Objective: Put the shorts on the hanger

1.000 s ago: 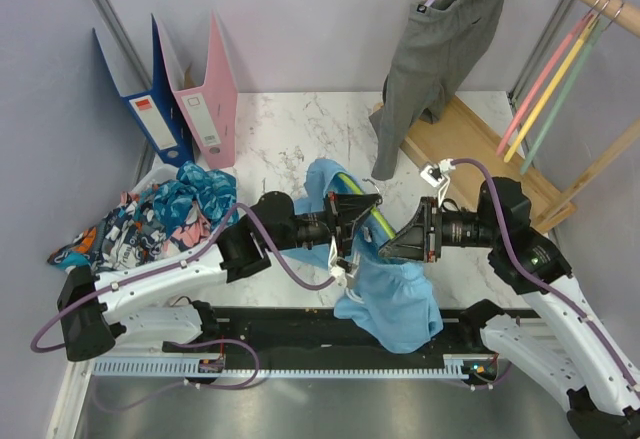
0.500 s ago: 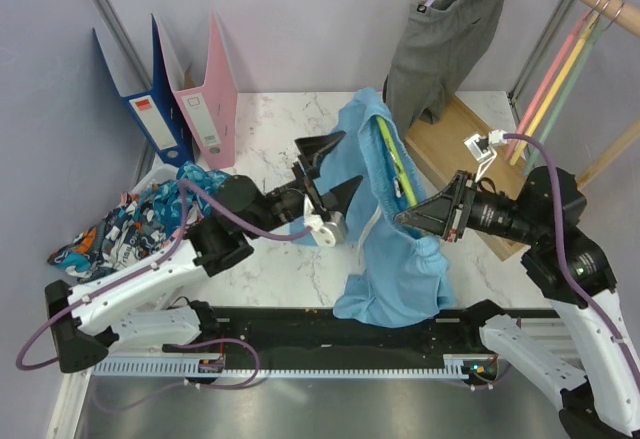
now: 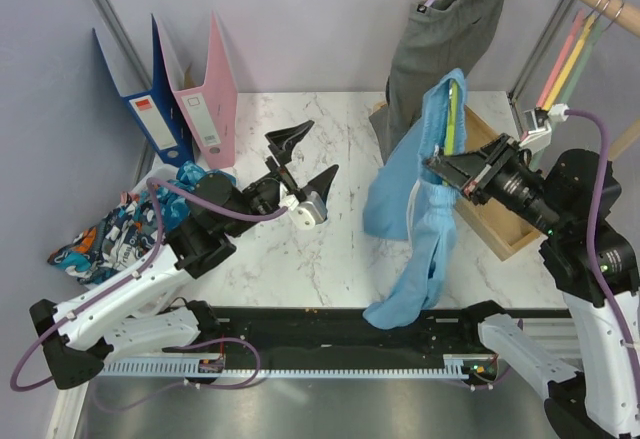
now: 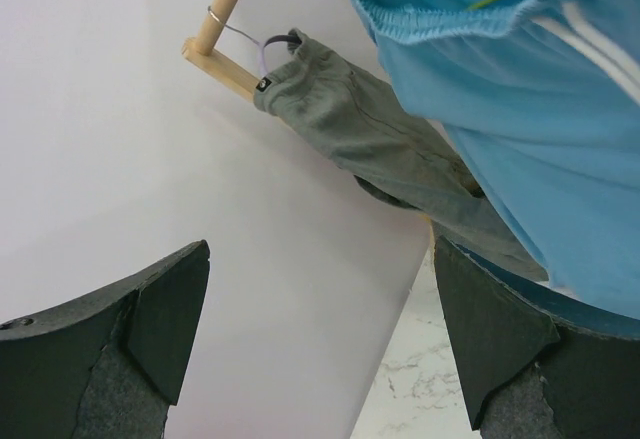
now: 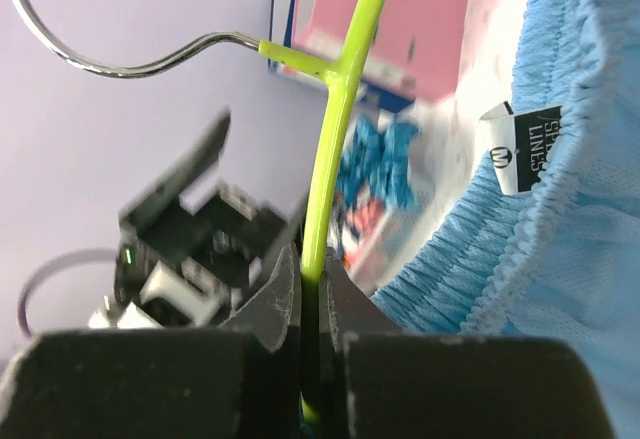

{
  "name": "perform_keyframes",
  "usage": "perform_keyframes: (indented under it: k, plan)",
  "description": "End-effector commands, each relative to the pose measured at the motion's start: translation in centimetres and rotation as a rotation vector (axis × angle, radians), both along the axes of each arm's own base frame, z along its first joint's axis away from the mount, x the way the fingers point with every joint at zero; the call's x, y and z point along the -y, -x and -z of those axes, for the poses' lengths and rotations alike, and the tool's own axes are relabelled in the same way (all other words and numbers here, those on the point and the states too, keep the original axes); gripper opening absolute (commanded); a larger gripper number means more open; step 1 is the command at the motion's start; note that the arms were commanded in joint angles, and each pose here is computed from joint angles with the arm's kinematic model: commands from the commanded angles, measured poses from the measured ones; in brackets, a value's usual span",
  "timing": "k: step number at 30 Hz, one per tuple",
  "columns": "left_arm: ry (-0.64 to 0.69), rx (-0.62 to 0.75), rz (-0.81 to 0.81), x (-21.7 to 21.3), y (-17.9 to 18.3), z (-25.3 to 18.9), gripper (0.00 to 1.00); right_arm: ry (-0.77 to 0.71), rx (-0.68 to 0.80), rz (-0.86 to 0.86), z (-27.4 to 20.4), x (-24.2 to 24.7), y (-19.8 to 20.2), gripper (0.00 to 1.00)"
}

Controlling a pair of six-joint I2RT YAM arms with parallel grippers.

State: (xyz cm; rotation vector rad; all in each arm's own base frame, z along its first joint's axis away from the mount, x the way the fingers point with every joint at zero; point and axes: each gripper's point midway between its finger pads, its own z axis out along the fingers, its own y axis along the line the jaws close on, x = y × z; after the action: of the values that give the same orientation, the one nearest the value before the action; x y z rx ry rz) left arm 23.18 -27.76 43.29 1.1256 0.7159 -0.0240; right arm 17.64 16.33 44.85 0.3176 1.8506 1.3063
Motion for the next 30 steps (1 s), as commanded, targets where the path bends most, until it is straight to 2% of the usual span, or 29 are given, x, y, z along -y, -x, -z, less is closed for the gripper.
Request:
perform_keyframes:
  k: [1, 5, 9, 11, 14, 18, 30]
  plan:
    - [0.027, -0.038, 0.04, 0.1, 0.6, -0.3, 0.99, -0.184, 0.173, 0.316, -6.4, 3.7, -4.5, 0.0]
    - [0.047, -0.049, 0.029, -0.3, 0.7, -1.4, 0.99, -0.204, 0.26, 0.536, -8.6, 6.7, -8.3, 0.0]
    - [0.056, -0.065, 0.04, -0.3, 0.8, -1.4, 0.99, -0.24, 0.365, 0.572, -11.2, 6.5, -11.6, 0.0]
    - [0.058, -0.068, 0.041, -0.4, 0.9, -1.2, 0.99, -0.232, 0.354, 0.587, -11.2, 6.1, -14.0, 0.0]
    - [0.058, -0.07, 0.043, -0.5, 1.1, -1.0, 0.99, -0.226, 0.369, 0.676, -12.3, 6.9, -16.7, 0.0]
    - [0.058, -0.074, 0.042, -0.8, 1.2, -0.7, 0.99, -0.234, 0.473, 0.781, -14.3, 8.2, -19.3, 0.0]
    - [0.047, -0.071, 0.049, -1.2, 1.7, 0.6, 0.99, -0.188, 0.507, 1.013, -15.5, 10.4, -26.1, 0.0]
